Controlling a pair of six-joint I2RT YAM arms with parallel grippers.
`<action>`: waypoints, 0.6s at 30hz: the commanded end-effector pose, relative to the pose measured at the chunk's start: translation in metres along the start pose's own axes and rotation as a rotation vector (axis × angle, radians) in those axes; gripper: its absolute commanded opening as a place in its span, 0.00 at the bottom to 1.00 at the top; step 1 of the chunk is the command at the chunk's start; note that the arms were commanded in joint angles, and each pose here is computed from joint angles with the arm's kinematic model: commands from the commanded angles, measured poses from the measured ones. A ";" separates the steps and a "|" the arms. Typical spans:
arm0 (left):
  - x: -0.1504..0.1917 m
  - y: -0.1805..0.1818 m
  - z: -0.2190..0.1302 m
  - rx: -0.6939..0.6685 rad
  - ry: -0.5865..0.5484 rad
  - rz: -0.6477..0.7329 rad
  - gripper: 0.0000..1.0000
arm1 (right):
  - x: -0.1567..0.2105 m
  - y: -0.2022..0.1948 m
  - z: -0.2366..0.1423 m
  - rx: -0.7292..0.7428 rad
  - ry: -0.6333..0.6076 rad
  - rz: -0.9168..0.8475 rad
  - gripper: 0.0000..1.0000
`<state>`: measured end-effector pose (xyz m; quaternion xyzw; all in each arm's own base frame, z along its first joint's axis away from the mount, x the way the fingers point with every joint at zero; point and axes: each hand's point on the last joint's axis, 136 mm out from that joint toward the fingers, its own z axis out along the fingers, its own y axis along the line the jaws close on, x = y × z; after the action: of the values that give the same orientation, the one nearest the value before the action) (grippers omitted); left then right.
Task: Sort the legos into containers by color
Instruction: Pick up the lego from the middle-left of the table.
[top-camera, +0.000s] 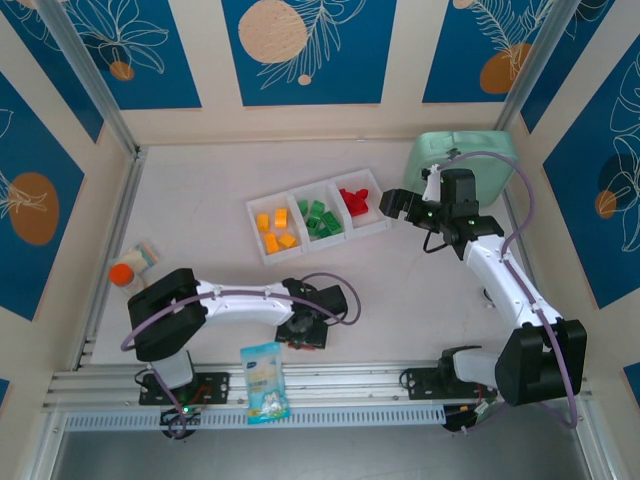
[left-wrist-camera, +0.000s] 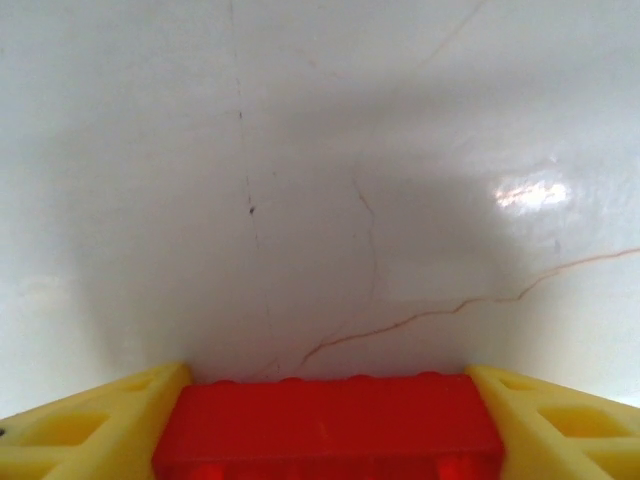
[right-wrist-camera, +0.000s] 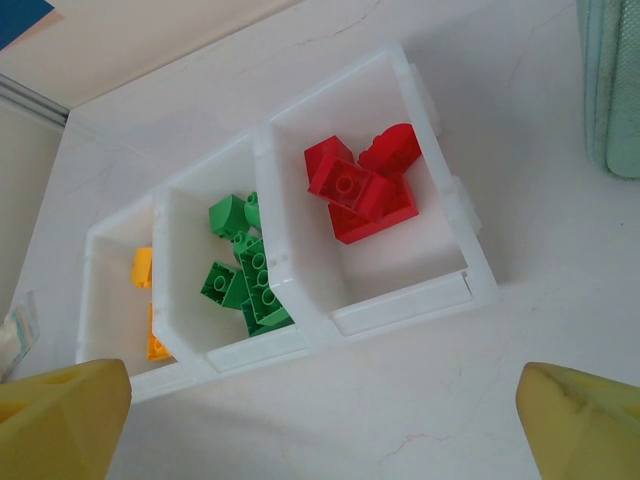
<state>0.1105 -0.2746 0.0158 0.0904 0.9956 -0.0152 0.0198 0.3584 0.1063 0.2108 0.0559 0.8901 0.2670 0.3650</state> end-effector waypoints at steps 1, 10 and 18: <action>0.026 0.012 0.004 -0.064 0.101 -0.003 0.58 | -0.009 0.003 -0.003 -0.001 -0.010 0.011 0.99; 0.002 0.019 -0.019 -0.105 0.003 0.006 0.48 | -0.011 0.004 -0.005 0.000 -0.016 0.013 0.99; -0.083 0.047 -0.070 -0.154 -0.154 0.032 0.46 | -0.012 0.007 -0.009 -0.003 -0.024 0.010 0.99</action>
<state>0.1628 -0.2576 0.0568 0.0804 0.9947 0.0294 0.0569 0.3581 0.1062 0.2062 0.0598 0.8934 0.2660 0.3572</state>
